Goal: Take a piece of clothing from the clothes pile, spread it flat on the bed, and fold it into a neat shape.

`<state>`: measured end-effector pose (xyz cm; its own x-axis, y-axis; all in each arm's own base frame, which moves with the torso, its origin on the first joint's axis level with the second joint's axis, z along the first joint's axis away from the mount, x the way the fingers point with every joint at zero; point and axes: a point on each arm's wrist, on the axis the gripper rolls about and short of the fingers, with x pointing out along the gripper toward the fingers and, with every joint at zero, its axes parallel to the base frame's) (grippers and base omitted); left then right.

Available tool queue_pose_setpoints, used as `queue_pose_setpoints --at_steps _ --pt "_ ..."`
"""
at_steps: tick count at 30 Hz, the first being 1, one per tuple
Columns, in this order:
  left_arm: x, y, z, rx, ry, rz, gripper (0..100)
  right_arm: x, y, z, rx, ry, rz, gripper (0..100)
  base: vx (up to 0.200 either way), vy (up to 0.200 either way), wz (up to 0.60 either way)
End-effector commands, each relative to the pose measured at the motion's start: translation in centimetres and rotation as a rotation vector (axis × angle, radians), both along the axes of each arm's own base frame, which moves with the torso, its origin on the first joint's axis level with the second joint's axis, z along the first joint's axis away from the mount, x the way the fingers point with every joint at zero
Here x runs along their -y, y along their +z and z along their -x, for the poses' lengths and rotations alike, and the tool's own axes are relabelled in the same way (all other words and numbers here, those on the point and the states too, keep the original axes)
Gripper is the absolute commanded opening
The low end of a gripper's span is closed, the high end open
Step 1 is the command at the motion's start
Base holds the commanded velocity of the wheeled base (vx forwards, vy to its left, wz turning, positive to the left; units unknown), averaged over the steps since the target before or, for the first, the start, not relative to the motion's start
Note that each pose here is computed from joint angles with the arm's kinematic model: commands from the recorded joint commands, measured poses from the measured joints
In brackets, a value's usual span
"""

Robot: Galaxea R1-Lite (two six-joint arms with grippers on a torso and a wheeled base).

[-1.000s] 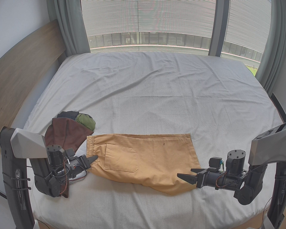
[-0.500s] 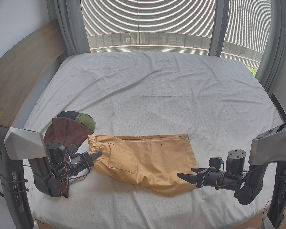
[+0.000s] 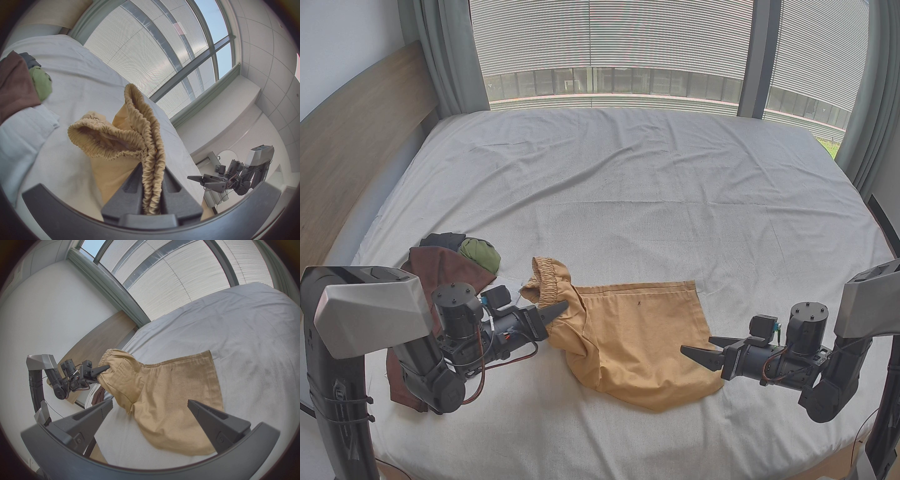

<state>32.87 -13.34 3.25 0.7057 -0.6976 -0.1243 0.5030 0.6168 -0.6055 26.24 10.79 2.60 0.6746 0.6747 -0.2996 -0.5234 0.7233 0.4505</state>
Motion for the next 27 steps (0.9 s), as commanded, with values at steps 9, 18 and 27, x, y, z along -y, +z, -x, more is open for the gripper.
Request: queue_pose_setpoints --at_steps 9,18,27 --pt "5.0 -1.8 -0.7 0.0 -0.071 0.032 0 1.2 1.8 -0.5 0.072 -0.042 -0.015 100 0.0 0.0 0.0" --pt "8.0 -1.3 -0.5 0.009 -0.133 0.047 0 1.8 2.1 -0.8 0.084 -0.059 -0.02 100 0.0 0.0 0.0" --pt "9.5 -1.8 -0.8 -0.012 -0.161 0.036 0 1.9 2.1 -0.8 0.087 -0.061 -0.021 100 0.0 0.0 0.0"
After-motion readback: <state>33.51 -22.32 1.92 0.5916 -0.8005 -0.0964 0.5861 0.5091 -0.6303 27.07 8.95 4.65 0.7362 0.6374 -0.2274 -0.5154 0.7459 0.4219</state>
